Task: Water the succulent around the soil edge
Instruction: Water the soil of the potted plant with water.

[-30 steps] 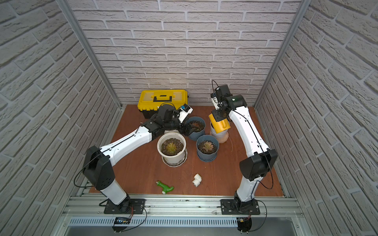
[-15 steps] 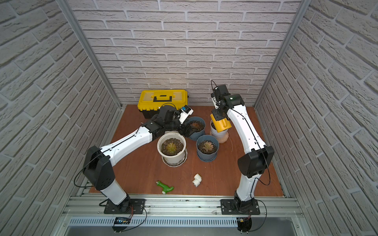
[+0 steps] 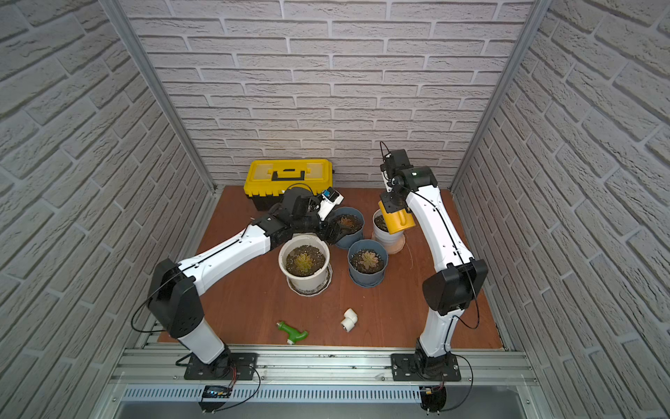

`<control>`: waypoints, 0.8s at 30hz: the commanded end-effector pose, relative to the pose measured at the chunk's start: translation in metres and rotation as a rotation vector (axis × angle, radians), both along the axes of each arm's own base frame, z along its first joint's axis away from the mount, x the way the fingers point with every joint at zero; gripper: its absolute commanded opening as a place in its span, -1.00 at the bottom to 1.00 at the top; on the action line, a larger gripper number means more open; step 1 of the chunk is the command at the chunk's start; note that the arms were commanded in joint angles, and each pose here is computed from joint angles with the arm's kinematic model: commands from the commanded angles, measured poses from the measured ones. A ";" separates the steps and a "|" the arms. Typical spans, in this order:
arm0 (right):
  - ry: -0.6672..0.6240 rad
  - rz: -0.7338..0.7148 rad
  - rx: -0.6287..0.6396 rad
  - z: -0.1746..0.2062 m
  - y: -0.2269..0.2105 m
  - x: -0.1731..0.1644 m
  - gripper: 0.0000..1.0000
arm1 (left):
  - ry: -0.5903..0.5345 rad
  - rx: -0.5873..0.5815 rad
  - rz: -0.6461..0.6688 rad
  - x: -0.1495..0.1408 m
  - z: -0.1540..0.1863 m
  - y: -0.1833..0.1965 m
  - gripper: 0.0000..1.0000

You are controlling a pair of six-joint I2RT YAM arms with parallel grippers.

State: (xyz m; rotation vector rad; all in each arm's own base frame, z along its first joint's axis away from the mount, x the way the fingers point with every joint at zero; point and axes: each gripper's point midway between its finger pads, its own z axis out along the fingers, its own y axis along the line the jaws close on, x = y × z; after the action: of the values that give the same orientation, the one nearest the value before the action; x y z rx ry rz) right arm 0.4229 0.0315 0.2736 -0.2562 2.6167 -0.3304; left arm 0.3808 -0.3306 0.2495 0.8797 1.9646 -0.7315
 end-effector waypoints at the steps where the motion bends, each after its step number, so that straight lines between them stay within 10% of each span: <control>1: -0.076 -0.037 0.007 0.021 -0.010 -0.002 -0.95 | -0.033 -0.008 -0.018 0.001 0.009 -0.006 0.96; 24: -0.029 -0.078 0.025 0.004 -0.033 -0.042 -0.95 | -0.026 -0.001 -0.040 -0.005 0.005 -0.015 0.96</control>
State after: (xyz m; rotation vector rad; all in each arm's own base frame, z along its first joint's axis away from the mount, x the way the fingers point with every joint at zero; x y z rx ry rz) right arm 0.3850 0.0009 0.2641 -0.1800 2.6559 -0.3437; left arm 0.3732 -0.3406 0.2458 0.9113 1.9627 -0.7426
